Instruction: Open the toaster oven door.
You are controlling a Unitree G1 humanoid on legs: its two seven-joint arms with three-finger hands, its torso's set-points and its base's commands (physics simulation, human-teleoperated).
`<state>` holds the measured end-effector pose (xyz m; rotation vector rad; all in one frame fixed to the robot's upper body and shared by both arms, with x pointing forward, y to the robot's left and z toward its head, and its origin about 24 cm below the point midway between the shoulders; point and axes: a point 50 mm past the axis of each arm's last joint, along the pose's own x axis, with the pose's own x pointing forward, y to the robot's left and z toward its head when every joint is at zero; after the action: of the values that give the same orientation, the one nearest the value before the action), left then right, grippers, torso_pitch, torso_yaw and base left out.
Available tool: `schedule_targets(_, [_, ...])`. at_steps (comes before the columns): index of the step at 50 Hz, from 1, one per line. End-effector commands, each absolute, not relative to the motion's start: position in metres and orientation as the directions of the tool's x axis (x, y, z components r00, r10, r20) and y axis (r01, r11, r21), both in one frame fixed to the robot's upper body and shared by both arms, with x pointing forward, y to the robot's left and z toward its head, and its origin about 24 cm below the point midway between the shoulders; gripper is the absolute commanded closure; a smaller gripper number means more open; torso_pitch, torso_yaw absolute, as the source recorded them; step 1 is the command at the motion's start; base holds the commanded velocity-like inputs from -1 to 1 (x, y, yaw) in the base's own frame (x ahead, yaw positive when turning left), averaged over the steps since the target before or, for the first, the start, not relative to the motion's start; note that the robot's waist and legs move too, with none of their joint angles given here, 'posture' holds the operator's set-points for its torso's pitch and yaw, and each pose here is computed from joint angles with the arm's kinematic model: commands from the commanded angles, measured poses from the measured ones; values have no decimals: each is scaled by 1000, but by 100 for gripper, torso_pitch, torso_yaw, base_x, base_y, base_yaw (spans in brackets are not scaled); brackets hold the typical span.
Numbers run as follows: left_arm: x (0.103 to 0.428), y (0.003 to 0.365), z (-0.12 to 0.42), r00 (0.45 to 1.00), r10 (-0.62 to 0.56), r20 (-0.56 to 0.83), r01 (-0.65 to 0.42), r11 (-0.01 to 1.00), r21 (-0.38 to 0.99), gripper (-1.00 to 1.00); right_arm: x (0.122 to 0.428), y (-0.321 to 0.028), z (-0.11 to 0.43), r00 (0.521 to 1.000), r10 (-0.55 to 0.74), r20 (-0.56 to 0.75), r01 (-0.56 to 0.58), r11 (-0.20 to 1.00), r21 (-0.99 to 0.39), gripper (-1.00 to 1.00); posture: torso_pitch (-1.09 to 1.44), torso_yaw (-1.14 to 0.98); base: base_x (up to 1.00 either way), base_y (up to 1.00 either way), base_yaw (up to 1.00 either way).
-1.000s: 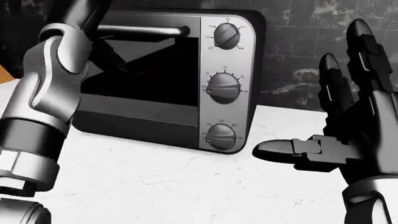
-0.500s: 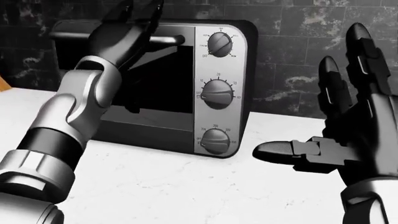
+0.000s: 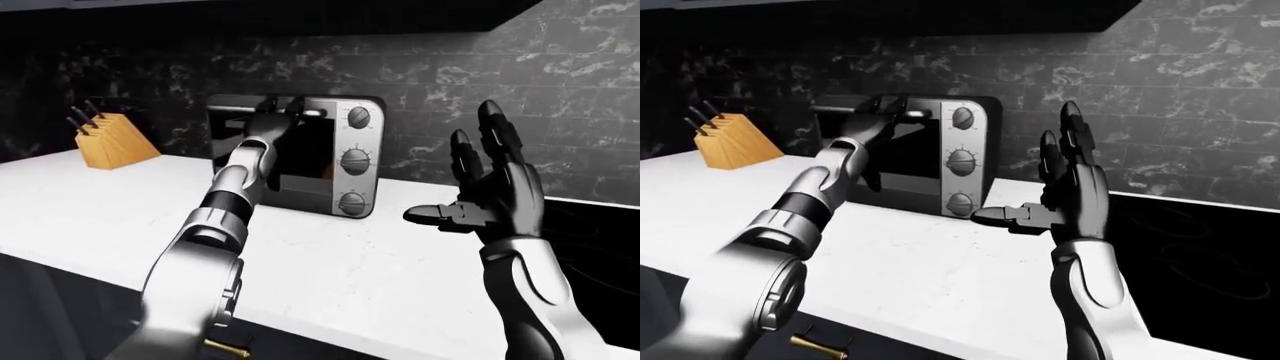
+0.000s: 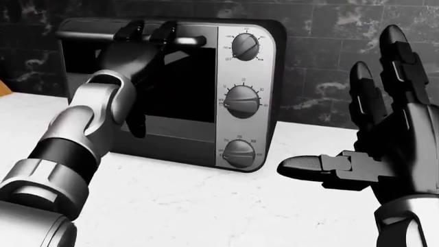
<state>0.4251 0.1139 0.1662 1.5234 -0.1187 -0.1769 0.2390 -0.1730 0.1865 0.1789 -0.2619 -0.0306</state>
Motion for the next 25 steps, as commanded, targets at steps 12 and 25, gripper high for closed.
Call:
schedule_targets(12, [429,106,193,983,-185,-3,17,74,997,-100,239,-172,193,948,-49,314,-9,984,180,-100,-63,0,0,0,0])
schedule_targets(25, [430,104,196,984,-177,4,9,72,997,-28,239,-172,193,948,-51,313,-8,983,183,-100,-63,0,0,0,0])
